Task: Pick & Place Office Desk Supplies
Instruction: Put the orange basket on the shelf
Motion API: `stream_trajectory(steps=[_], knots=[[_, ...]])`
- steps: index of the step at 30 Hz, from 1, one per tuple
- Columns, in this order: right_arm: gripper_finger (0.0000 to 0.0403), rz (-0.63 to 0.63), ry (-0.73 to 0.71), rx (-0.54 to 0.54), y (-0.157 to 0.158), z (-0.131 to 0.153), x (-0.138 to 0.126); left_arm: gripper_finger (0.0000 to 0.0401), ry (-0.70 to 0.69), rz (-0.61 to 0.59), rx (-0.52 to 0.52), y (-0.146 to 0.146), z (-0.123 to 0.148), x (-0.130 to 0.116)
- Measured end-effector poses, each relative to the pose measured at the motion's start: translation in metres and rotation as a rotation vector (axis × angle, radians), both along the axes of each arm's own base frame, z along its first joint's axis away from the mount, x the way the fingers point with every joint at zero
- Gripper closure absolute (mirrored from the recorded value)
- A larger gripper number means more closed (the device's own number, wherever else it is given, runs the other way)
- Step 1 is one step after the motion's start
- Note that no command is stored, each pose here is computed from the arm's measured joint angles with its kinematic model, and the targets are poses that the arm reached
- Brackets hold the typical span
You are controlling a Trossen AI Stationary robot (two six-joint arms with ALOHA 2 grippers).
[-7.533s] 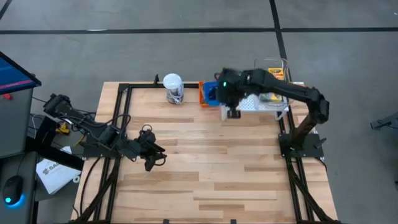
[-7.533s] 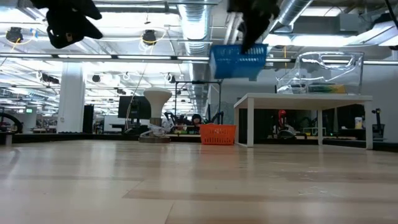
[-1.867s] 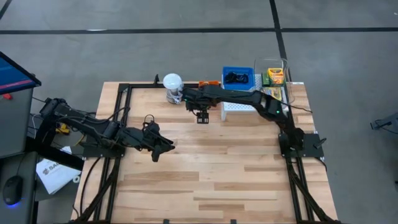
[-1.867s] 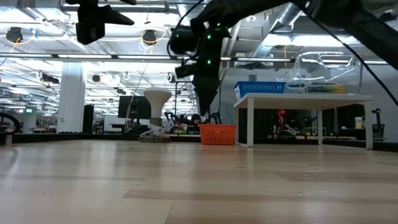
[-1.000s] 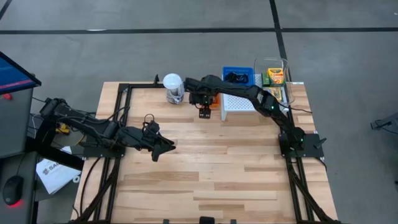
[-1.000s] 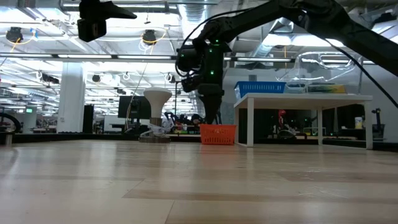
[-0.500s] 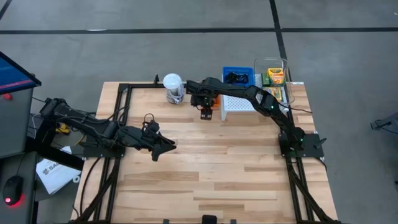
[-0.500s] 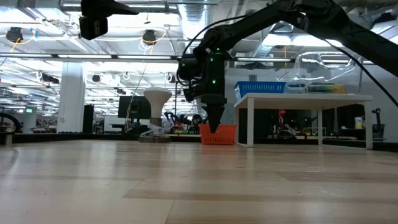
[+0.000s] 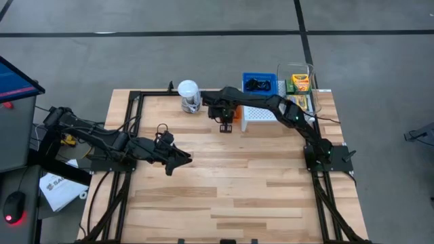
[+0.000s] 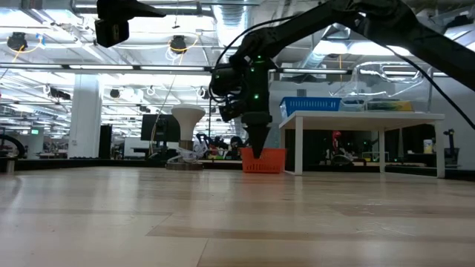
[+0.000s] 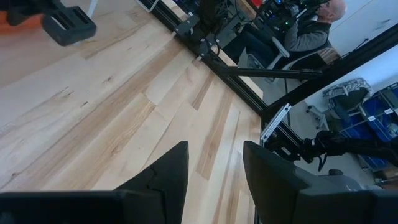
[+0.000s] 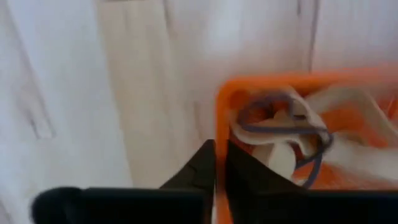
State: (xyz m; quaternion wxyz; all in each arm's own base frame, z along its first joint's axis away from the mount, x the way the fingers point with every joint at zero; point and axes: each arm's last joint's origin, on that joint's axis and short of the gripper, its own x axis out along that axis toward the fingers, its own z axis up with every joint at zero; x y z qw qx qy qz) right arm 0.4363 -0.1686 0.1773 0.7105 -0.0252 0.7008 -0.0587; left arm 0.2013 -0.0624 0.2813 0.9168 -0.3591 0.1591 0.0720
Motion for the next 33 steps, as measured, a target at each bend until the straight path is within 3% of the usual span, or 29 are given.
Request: stream_trajectory(steps=[5, 12, 20, 25, 33], knots=[[0.0392, 0.041, 0.060, 0.019, 0.021, 0.000, 0.001, 0.0256, 0.000, -0.001, 0.003, 0.000, 0.000, 0.000], [0.0398, 0.155, 0.106, 0.033, 0.074, 0.003, 0.010, 0.0256, 0.000, -0.003, 0.009, 0.000, 0.000, 0.000], [0.0399, 0.211, 0.015, 0.033, 0.135, 0.033, 0.025, 0.0256, -0.002, -0.009, 0.022, 0.000, 0.000, 0.000], [0.0399, 0.092, -0.085, 0.097, 0.154, 0.071, 0.028, 0.0256, 0.012, -0.019, 0.029, 0.000, -0.001, 0.000], [0.0399, -0.141, -0.088, 0.125, 0.153, 0.098, 0.009, 0.0256, 0.107, -0.143, -0.025, -0.019, -0.008, -0.014]])
